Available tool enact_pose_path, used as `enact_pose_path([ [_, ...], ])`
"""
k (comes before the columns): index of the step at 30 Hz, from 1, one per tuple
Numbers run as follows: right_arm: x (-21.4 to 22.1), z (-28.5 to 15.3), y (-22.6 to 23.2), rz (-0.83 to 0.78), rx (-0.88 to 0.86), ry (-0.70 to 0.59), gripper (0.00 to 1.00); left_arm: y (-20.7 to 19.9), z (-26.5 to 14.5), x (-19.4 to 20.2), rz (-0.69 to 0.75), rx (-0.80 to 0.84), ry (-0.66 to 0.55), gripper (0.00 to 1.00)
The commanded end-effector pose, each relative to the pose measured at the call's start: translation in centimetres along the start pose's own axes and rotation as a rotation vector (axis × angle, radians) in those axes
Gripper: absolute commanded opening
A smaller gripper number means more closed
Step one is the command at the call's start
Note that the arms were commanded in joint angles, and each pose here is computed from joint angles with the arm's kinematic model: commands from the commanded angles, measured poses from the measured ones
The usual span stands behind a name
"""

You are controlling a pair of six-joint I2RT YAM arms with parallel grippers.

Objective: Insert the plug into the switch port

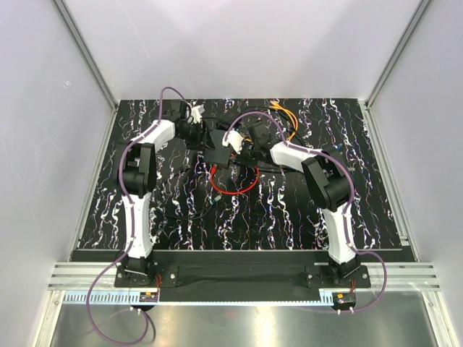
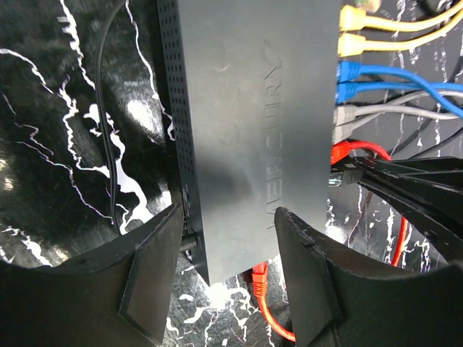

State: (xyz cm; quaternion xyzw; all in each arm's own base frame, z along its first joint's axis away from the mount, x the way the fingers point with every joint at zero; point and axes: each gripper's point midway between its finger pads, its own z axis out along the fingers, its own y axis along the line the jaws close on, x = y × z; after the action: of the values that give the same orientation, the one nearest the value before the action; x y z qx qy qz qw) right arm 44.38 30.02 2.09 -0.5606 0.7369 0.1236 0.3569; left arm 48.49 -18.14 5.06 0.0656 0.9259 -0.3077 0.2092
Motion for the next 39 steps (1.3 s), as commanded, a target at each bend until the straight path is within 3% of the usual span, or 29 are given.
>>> enact_pose_path([
  [1,-2.4,0.6,-0.4,-0.024,0.015,-0.05,0.0,-0.9,-0.2,-1.0,0.015,0.03,-0.021,0.58],
  [21,-5.8,-1.2,-2.2,0.014,0.124,-0.162,0.0,-0.4,0.5,0.3,-0.002,0.033,0.016,0.55],
  [32,-6.2,-2.1,-1.6,0.034,0.1,-0.178,0.0,-0.2,0.9,0.7,-0.018,0.037,0.032,0.55],
  [39,-5.9,-0.3,-1.1,0.043,0.059,-0.167,0.0,-0.6,1.3,1.3,-0.019,0.069,0.048,0.52],
])
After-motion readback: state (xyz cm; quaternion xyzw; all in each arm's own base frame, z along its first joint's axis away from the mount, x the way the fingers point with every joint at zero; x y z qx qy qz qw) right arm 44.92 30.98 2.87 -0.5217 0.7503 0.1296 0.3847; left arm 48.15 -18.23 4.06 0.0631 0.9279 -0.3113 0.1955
